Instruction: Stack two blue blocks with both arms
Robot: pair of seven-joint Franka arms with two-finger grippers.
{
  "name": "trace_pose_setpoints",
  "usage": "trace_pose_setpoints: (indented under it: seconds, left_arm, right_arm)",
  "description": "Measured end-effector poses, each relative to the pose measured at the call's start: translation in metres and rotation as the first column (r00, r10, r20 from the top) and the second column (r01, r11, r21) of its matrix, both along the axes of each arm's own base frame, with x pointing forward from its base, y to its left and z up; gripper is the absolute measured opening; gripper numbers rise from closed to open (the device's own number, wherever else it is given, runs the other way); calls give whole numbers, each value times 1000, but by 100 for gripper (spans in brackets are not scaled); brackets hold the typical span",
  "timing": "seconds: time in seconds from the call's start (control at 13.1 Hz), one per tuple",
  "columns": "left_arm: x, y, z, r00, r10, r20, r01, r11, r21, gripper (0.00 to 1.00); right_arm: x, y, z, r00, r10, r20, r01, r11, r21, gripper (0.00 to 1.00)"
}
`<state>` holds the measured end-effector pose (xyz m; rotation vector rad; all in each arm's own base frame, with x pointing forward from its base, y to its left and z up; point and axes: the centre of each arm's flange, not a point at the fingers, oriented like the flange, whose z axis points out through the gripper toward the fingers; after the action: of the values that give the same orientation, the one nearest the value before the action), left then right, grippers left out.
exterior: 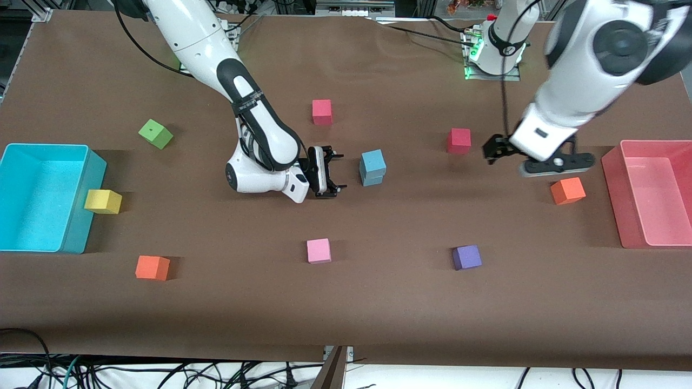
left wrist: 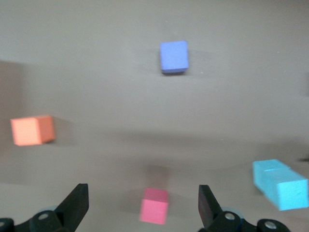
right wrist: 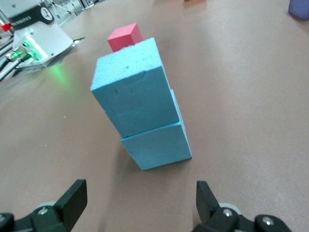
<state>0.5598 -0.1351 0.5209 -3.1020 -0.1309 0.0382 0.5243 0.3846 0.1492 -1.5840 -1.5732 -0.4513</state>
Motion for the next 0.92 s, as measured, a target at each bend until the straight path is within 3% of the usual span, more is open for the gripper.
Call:
trace_pose_setpoints:
  seconds: [0.23,0.46,0.69,0.92]
  left_arm:
    - [7,62,21,999,-51,-15,51,999,2,100]
    - [7,95,49,998,-59,-21,59,998,2,100]
    - [3,94,78,998,-60,-18,60,998,2,100]
    - [3,96,79,998,-55,-22,55,998,-2,100]
  right_arm:
    - [18,-34,21,994,105,-35,-107,993,-49,100]
    - [42,-76,84,959,217,-181,-251,948,-197,100]
    - [64,-108,148,935,224,-274,-307,898,-315,100]
    - [80,-155,175,923,204,-326,-318,881,-351,100]
